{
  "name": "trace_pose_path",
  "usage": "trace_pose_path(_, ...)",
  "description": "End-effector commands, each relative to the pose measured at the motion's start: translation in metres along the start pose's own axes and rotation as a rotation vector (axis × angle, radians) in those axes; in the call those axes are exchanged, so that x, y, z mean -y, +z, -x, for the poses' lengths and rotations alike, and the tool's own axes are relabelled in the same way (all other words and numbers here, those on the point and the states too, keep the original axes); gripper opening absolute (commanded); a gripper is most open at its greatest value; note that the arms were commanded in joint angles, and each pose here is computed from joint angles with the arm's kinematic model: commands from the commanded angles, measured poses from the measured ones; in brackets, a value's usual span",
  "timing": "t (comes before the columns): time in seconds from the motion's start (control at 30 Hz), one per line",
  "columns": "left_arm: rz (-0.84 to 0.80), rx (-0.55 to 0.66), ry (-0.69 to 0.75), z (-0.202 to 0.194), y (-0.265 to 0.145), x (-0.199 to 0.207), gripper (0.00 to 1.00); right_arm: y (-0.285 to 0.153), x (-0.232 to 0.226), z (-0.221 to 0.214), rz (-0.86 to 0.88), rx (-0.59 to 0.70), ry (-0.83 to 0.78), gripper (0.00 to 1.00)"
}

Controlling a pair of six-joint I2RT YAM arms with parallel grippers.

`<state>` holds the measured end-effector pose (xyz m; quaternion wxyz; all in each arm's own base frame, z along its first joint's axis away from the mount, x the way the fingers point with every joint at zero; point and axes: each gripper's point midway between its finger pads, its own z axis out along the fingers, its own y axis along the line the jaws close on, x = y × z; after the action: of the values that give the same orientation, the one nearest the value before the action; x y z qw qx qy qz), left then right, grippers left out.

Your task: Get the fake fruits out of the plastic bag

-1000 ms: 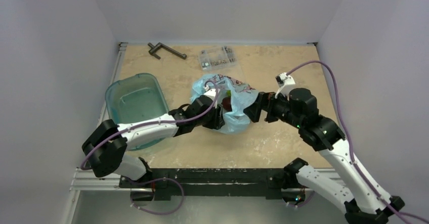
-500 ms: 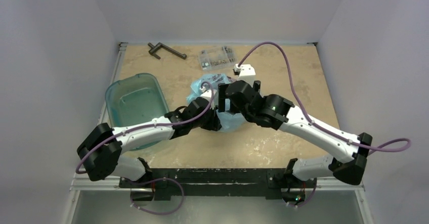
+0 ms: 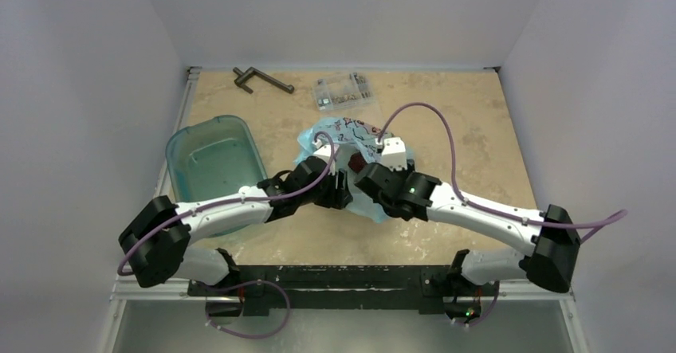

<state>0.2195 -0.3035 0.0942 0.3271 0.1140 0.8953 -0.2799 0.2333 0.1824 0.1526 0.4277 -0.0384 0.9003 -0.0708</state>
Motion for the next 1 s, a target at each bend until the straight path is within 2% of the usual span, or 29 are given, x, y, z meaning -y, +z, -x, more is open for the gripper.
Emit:
trace_pose_path(0.0, -0.088, 0.066, 0.003, 0.022, -0.011, 0.022, 0.58, -0.010, 0.004, 0.000, 0.135, 0.085, 0.081, 0.32)
trace_pose_path(0.03, -0.097, 0.074, 0.011, 0.027, -0.012, 0.026, 0.59, -0.013, 0.004, 0.003, 0.165, 0.114, 0.089, 0.15)
trace_pose_path(0.07, -0.106, 0.090, 0.019, 0.034, -0.013, 0.030, 0.60, -0.016, 0.002, 0.004, 0.201, 0.132, 0.104, 0.06)
trace_pose_path(0.1, -0.111, 0.098, 0.027, 0.039, -0.013, 0.033, 0.60, -0.020, 0.001, 0.006, 0.234, 0.145, 0.115, 0.00)
trace_pose_path(0.17, -0.131, 0.112, 0.038, 0.050, -0.013, 0.042, 0.63, -0.027, -0.004, 0.013, 0.296, 0.172, 0.123, 0.00)
trace_pose_path(0.2, -0.136, 0.115, 0.041, 0.054, -0.012, 0.046, 0.70, -0.029, -0.006, 0.014, 0.314, 0.173, 0.122, 0.00)
trace_pose_path(0.27, -0.138, 0.121, 0.044, 0.063, -0.008, 0.051, 0.72, -0.031, -0.011, 0.014, 0.335, 0.166, 0.110, 0.00)
trace_pose_path(0.37, -0.123, 0.116, 0.047, 0.074, 0.001, 0.055, 0.67, -0.031, -0.013, 0.013, 0.337, 0.149, 0.103, 0.00)
trace_pose_path(0.53, -0.071, 0.112, 0.041, 0.084, 0.018, 0.053, 0.50, -0.034, -0.012, 0.013, 0.357, 0.156, 0.126, 0.00)
trace_pose_path(0.6, -0.037, 0.109, 0.046, 0.087, 0.027, 0.048, 0.49, -0.035, -0.011, 0.011, 0.365, 0.156, 0.133, 0.00)
trace_pose_path(0.7, 0.018, 0.109, 0.046, 0.089, 0.041, 0.041, 0.60, -0.038, -0.011, 0.009, 0.382, 0.153, 0.141, 0.00)
trace_pose_path(0.97, 0.113, 0.148, 0.084, 0.101, 0.063, 0.027, 0.81, -0.041, -0.009, 0.006, 0.409, 0.162, 0.145, 0.00)
